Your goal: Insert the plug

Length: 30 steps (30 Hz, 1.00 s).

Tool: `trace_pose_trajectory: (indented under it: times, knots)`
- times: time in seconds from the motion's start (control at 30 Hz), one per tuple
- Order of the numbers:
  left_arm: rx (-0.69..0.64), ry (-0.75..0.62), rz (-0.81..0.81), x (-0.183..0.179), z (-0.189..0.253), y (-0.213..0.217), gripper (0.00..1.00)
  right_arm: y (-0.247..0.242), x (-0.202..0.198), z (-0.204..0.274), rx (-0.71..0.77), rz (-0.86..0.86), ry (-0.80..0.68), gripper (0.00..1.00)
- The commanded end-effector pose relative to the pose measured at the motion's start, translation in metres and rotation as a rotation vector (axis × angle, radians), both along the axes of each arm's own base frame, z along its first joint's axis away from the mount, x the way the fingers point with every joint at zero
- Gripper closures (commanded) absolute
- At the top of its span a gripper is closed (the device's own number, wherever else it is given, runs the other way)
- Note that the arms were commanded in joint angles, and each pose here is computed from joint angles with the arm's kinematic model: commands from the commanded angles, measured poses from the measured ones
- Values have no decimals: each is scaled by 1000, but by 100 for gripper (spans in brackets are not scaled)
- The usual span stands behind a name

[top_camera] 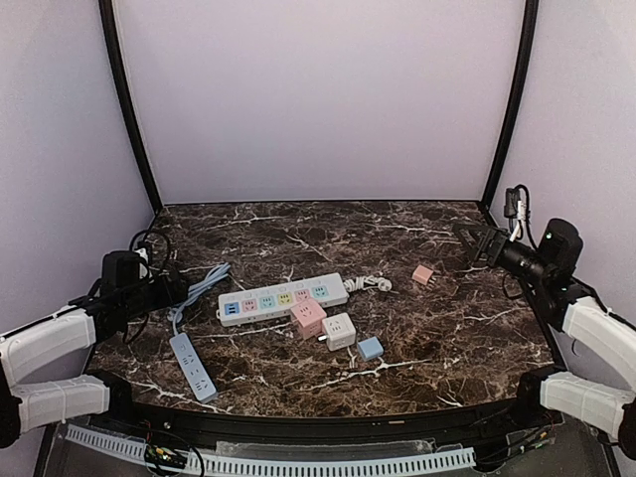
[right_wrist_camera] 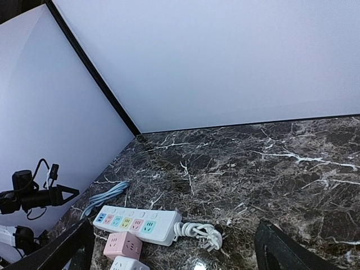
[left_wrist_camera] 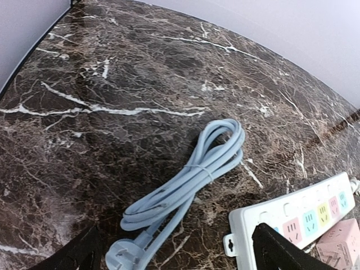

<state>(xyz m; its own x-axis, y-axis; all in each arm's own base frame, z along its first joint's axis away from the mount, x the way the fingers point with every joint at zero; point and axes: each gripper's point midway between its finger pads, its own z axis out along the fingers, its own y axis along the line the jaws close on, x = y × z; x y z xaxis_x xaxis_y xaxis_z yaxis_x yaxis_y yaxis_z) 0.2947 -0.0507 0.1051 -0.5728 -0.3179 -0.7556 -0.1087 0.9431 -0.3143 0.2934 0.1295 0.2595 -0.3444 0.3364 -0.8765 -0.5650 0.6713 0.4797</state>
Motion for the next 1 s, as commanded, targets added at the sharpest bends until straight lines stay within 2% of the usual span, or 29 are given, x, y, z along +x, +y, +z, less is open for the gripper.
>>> trace_pose_trajectory:
  times: [0.0,0.23,0.67,0.97]
  knots:
    - [-20,-37,-95,2,12,-23,7,-3,0,-8,28,-17,38,1]
    - [-42,-59,-195,-8,28,-52,8,-7,-2,-21,32,-69,99,1]
    - [-67,-24,-291,-26,30,-79,8,37,-4,-59,-147,-20,254,1]
    - [-23,-21,-467,-40,29,-123,10,63,-21,-80,-236,24,308,1]
